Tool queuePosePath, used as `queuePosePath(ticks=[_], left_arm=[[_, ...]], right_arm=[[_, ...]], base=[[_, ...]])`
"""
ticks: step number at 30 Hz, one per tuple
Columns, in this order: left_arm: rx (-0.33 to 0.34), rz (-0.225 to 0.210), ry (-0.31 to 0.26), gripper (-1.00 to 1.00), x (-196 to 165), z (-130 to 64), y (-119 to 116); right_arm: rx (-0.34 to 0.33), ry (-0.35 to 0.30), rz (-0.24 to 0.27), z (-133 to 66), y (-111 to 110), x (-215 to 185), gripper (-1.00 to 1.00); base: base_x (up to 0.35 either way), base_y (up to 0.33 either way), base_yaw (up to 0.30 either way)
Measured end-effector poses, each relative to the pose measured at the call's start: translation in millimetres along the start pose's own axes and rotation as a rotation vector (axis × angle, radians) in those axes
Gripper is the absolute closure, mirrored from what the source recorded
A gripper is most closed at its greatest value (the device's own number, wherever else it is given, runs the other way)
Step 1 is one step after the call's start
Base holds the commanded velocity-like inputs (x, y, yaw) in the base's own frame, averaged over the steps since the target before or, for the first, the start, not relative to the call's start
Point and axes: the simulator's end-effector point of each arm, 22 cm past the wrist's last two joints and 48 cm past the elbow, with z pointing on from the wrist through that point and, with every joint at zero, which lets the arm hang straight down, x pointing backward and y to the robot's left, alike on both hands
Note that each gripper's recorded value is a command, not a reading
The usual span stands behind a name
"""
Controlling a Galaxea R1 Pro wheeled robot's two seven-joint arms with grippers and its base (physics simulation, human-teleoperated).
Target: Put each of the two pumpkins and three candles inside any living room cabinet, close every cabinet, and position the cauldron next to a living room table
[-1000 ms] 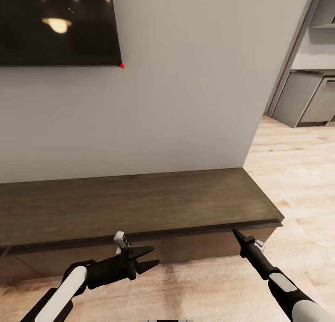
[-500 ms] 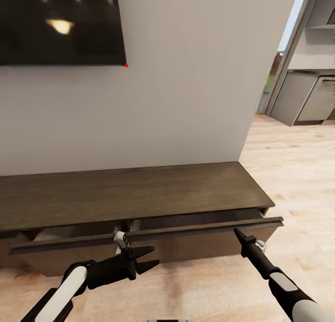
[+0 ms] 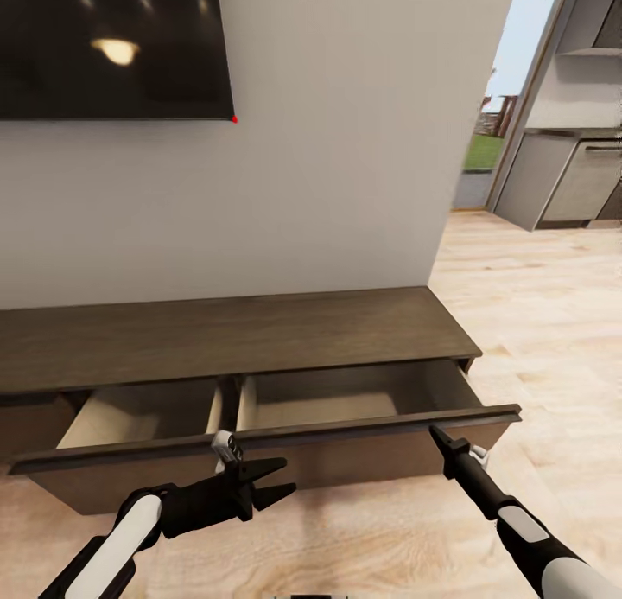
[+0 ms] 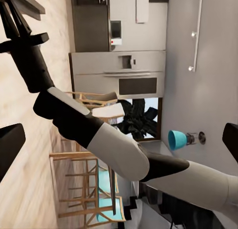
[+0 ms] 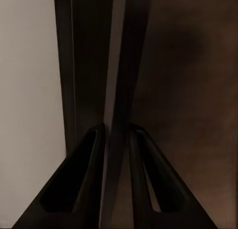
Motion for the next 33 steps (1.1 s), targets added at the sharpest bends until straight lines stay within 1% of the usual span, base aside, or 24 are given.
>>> queuePosePath(ticks=[4,6,10,33], left_arm=[[0.0,0.001,0.0,-1.0,0.0,0.0,-0.1],[0.0,0.001,-0.001,-1.0,-0.1,0.0,-0.1],[0.0,0.001,-0.002,-1.0,-0.4,-0.2,-0.2],[-0.001,0.001,-0.003,-1.0,-0.7,-0.5,0.1]], right_arm=[[-0.006,0.017,-0.007,0.6,0.7,6.0,1.0],[-0.008,0.013,0.0,0.8,0.8,6.9,1.0],[-0.008,0.013,-0.001,0.5,0.8,6.5,1.0],[-0.007,0.016,0.004,0.0,0.7,6.3,1.0]], base=[[-0.166,-0.075,0.0],[-0.128,-0.022,0.0],[-0.087,-0.005,0.0],[-0.004,0.0,0.0]])
